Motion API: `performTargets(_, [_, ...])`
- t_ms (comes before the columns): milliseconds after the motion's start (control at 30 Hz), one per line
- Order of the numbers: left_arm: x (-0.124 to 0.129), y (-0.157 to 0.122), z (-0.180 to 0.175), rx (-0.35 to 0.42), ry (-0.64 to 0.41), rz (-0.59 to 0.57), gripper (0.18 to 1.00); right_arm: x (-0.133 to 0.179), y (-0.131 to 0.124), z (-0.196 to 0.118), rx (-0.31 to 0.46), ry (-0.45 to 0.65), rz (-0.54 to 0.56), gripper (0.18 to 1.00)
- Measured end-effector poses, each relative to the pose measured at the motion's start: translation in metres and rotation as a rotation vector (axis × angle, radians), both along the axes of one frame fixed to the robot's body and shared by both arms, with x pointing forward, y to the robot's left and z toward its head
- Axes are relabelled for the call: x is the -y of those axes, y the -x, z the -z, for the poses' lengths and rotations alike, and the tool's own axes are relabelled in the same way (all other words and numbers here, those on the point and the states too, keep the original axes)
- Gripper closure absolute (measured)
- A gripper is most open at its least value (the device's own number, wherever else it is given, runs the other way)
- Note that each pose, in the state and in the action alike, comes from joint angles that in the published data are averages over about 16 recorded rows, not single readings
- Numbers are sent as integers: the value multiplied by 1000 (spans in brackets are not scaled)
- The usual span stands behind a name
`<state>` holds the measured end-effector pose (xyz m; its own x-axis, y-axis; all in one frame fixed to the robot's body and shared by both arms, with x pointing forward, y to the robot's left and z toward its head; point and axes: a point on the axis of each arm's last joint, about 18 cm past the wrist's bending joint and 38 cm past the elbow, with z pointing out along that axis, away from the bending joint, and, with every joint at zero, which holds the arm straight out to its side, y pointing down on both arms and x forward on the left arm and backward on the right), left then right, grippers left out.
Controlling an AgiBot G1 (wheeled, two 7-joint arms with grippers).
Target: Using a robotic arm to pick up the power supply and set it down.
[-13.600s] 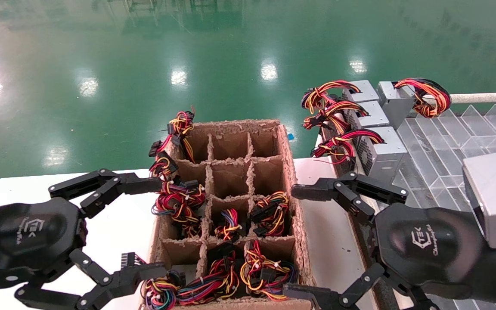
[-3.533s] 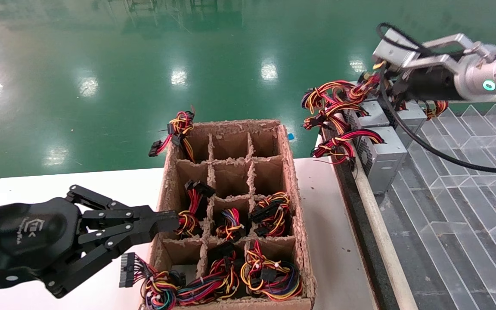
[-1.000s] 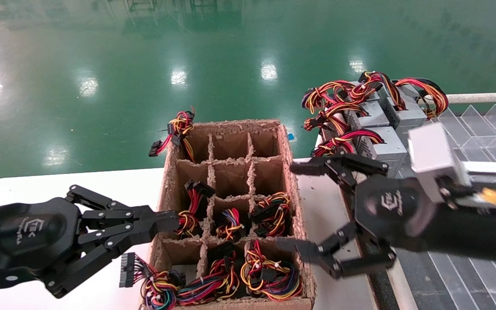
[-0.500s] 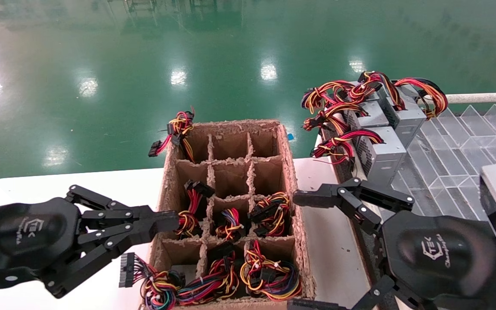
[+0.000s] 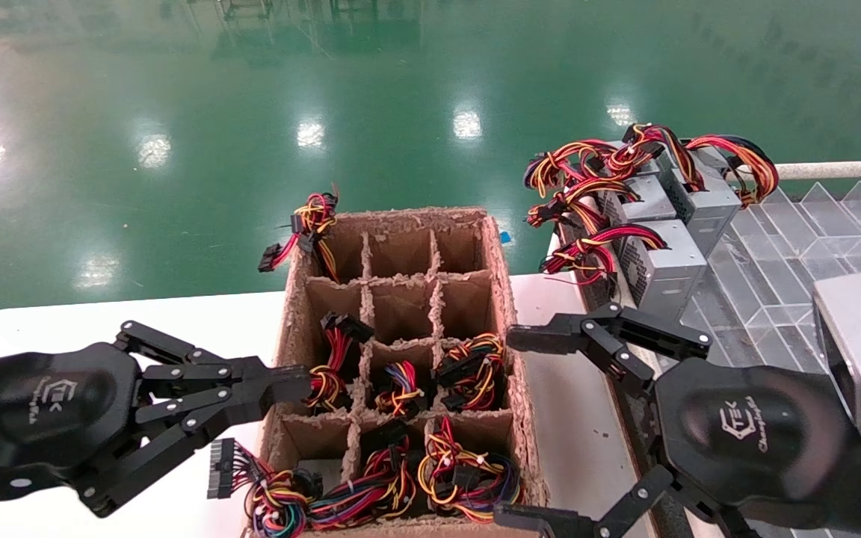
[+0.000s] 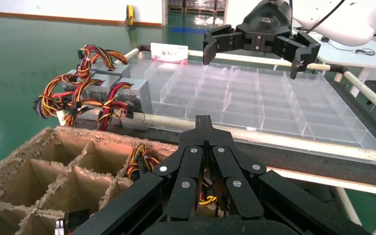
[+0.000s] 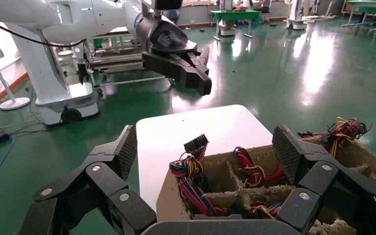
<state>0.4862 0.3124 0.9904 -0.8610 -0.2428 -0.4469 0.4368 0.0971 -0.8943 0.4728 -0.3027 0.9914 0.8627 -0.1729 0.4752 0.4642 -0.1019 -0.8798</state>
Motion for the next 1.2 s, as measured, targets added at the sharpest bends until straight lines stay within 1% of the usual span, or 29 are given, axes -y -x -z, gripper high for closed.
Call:
performTargets(367, [0, 0, 0, 0, 0, 0, 968, 0, -2, 0, 1, 5, 7, 179])
performTargets(567, [0, 0, 0, 0, 0, 0, 917, 0, -2, -1, 1, 6, 9, 179])
performTargets(800, [0, 0, 0, 0, 0, 0, 820, 0, -3, -1, 1, 7, 11, 179])
performTargets(1000, [0, 0, 0, 0, 0, 0, 703, -1, -3, -1, 1, 7, 11, 179])
performTargets(1100, [0, 0, 0, 0, 0, 0, 625, -1, -3, -1, 1, 7, 11, 179])
performTargets(1200, [0, 0, 0, 0, 0, 0, 568, -1, -3, -1, 1, 7, 11, 179])
